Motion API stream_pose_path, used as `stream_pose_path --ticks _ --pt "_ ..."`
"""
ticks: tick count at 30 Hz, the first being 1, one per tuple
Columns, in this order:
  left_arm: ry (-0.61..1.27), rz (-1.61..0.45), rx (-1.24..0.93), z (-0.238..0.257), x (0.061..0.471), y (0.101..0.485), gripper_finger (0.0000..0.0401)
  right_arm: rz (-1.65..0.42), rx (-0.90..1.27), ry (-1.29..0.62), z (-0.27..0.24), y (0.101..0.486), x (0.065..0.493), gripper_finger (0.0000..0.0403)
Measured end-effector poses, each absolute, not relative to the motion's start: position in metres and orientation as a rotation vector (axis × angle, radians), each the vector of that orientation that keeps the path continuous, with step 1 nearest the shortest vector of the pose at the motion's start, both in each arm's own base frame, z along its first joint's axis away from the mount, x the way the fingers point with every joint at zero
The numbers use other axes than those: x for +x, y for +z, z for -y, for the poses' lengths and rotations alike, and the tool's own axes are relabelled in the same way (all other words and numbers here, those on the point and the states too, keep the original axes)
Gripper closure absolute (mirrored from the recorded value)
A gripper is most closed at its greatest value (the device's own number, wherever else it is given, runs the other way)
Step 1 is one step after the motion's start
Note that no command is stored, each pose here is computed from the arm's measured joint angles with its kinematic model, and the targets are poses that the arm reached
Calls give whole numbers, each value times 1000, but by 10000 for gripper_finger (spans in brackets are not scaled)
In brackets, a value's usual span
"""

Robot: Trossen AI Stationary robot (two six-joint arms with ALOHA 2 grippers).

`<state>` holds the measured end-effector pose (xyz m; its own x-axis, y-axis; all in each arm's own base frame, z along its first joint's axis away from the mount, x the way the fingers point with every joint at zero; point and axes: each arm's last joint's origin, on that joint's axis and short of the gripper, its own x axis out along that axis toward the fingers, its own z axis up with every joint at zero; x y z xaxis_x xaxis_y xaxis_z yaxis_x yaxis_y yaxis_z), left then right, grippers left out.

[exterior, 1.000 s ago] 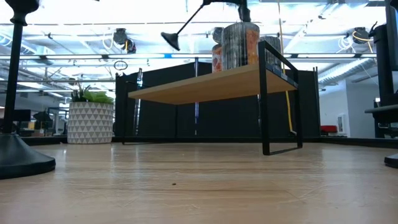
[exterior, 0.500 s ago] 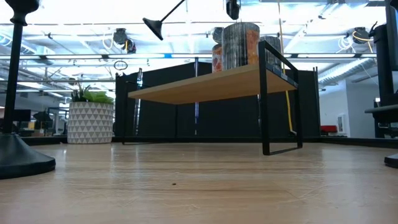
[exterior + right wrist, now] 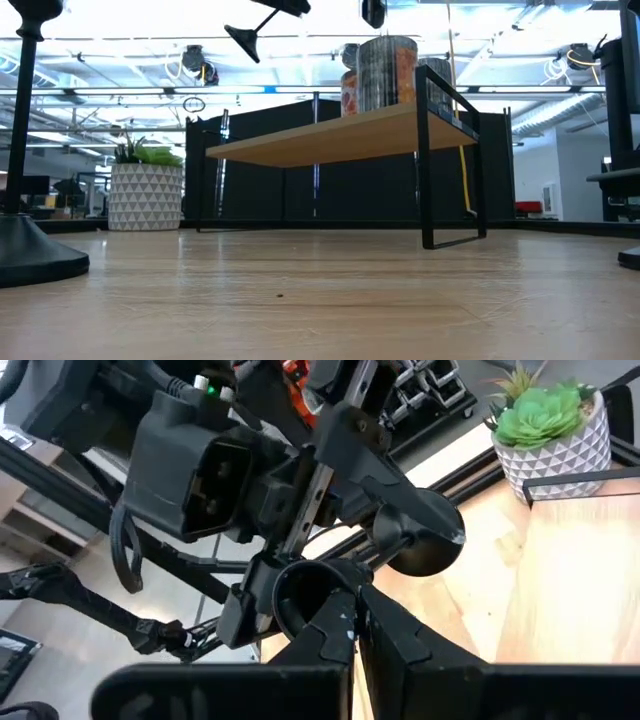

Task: Pick & Place candle stick holders
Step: Put the top black candle holder on the shelf

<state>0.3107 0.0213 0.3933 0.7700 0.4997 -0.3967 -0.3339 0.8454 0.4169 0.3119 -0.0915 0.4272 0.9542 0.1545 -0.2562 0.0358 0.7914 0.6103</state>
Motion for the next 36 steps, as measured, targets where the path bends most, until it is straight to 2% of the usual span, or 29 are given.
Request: stream_pose_path --ticks 10,20,36 --pt "410 -495 297 -23 312 394 181 -347 667 53 94 417 319 403" --pt "350 -496 262 -28 312 393 254 -348 665 58 96 412 327 403" --pt "293 -484 239 -34 313 394 343 -339 666 65 96 413 327 403"
